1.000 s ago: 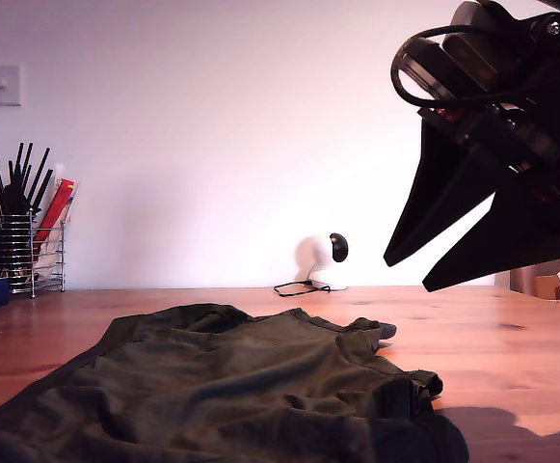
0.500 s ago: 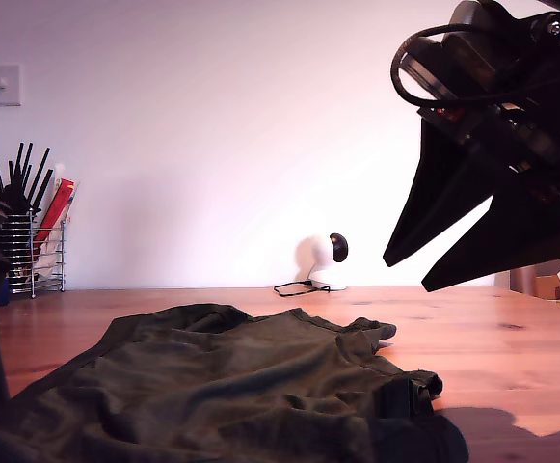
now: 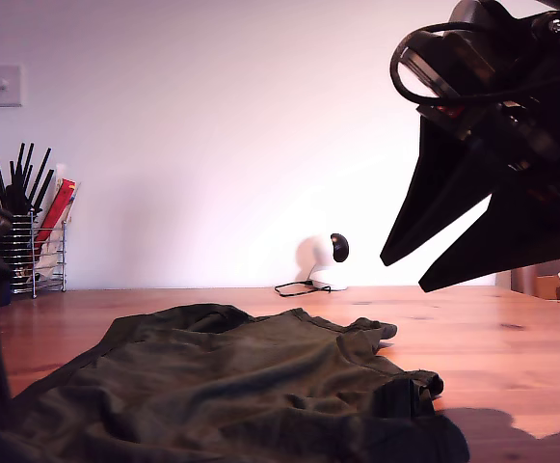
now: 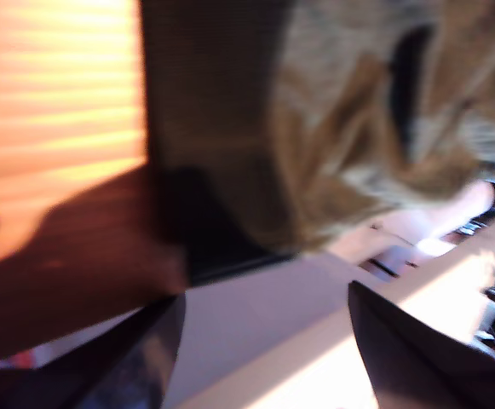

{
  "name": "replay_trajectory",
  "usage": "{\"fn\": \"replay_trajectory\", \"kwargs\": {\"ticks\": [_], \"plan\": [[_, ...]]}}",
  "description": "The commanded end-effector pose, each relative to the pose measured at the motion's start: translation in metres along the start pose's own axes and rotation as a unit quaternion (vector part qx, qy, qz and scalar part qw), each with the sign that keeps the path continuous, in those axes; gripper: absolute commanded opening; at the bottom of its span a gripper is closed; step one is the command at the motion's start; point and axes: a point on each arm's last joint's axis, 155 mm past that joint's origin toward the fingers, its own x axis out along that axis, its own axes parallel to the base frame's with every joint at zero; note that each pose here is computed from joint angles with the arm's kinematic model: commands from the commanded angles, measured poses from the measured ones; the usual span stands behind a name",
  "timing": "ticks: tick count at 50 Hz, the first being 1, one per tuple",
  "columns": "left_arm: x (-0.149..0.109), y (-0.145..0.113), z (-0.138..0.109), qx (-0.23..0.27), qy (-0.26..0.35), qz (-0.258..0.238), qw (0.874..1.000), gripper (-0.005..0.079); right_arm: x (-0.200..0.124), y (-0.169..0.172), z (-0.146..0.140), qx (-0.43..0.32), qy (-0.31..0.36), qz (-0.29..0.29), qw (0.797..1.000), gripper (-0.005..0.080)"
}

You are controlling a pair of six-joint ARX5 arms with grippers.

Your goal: Fold the underwear in front of you. After folding it, place it to the left side.

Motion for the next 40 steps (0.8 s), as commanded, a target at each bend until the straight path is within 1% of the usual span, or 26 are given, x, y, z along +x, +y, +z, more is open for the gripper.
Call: {"fn": "replay_trajectory", "kwargs": {"ticks": [1,14,25,30,40], "plan": [[-0.005,-0.01,0.022,0.038,-0.037,-0.013,0.999,0.0548,0.001,0.0,-0.004,-0.002,0.005,0.003,1.0,0.0287],[-0.007,-0.01,0.026,0.04,-0.044,-0.009,0.998,0.0548,0.001,0.003,-0.007,-0.003,0.011,0.012,1.0,0.0287],[-0.016,-0.015,0.039,0.049,-0.068,-0.007,0.996,0.0548,0.001,0.005,-0.008,-0.004,0.014,0.016,1.0,0.0282],[-0.018,-0.011,0.045,0.054,-0.08,0.007,0.995,0.0548,0.001,0.008,-0.009,-0.004,0.018,0.024,1.0,0.0282],[-0.02,-0.016,0.05,0.064,-0.09,-0.001,0.994,0.0547,0.001,0.008,-0.009,-0.004,0.018,0.024,1.0,0.0282]]}}
